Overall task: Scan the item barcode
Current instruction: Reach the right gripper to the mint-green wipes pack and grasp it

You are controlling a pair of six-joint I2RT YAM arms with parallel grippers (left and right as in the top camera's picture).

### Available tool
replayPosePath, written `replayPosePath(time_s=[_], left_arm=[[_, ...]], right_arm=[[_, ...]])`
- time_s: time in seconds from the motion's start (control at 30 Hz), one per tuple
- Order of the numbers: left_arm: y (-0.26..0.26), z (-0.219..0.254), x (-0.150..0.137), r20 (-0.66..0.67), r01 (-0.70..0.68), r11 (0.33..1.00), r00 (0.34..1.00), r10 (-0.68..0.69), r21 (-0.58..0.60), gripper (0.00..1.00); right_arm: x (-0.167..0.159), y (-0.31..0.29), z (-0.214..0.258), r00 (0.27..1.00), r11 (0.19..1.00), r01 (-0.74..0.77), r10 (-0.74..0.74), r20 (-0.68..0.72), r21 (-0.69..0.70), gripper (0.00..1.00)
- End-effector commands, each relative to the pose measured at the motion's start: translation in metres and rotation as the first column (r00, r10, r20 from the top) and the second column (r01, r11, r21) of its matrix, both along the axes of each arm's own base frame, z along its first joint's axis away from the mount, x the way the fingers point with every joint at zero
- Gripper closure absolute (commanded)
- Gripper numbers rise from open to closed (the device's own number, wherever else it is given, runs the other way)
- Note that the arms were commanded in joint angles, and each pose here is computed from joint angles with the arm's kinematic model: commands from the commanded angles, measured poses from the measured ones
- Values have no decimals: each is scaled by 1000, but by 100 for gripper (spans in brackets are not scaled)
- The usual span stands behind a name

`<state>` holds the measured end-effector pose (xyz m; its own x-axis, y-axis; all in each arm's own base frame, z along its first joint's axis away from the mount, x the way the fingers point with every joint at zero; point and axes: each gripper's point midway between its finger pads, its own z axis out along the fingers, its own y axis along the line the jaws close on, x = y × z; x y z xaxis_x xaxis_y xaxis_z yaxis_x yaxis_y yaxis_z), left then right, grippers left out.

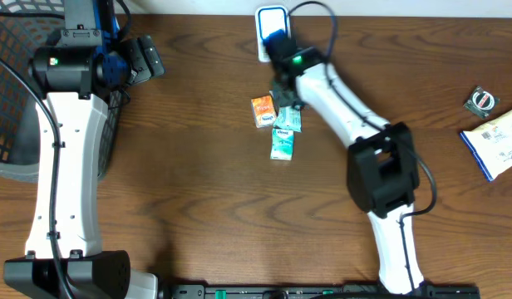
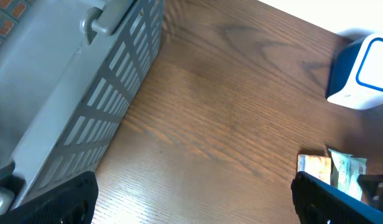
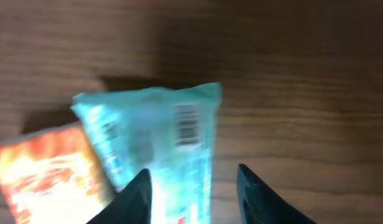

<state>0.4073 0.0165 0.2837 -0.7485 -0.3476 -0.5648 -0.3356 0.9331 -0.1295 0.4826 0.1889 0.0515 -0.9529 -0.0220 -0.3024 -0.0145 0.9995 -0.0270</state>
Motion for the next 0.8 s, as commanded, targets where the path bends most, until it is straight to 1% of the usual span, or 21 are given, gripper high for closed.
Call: replayPosePath(time_s=[0.0,0.07,0.1,0.17,0.2,0.3,0.4,0.5,0.77], left_arm=[[2,1,0,0,-10,1000,1000,10,13,2],[2,1,0,0,-10,1000,1000,10,13,2],[2,1,0,0,-10,1000,1000,10,13,2],[2,1,0,0,-10,1000,1000,10,13,2],[2,1,0,0,-10,1000,1000,10,13,2],[2,1,0,0,-10,1000,1000,10,13,2],[2,1,0,0,-10,1000,1000,10,13,2],[2,1,0,0,-10,1000,1000,10,13,2],[2,1,0,0,-10,1000,1000,10,13,2]], right_arm=[[1,-16,-6,992,972,75,-50,-118,222,53],[1,-20,-2,989,940,51,1,-150,337,40],[1,-20,1,988,921,22,41,-152,389,36],[-1,-19,11,981,860,-36,128,-146,508,25],[-3,-20,13,978,842,-48,149,-146,538,23],[-9,-27,14,971,829,-39,162,-174,558,23],[-15,-31,9,966,831,-25,163,-200,556,28],[-19,-24,1,963,811,-30,179,-200,584,28],[-38,0,-33,955,688,-8,221,-198,726,30]])
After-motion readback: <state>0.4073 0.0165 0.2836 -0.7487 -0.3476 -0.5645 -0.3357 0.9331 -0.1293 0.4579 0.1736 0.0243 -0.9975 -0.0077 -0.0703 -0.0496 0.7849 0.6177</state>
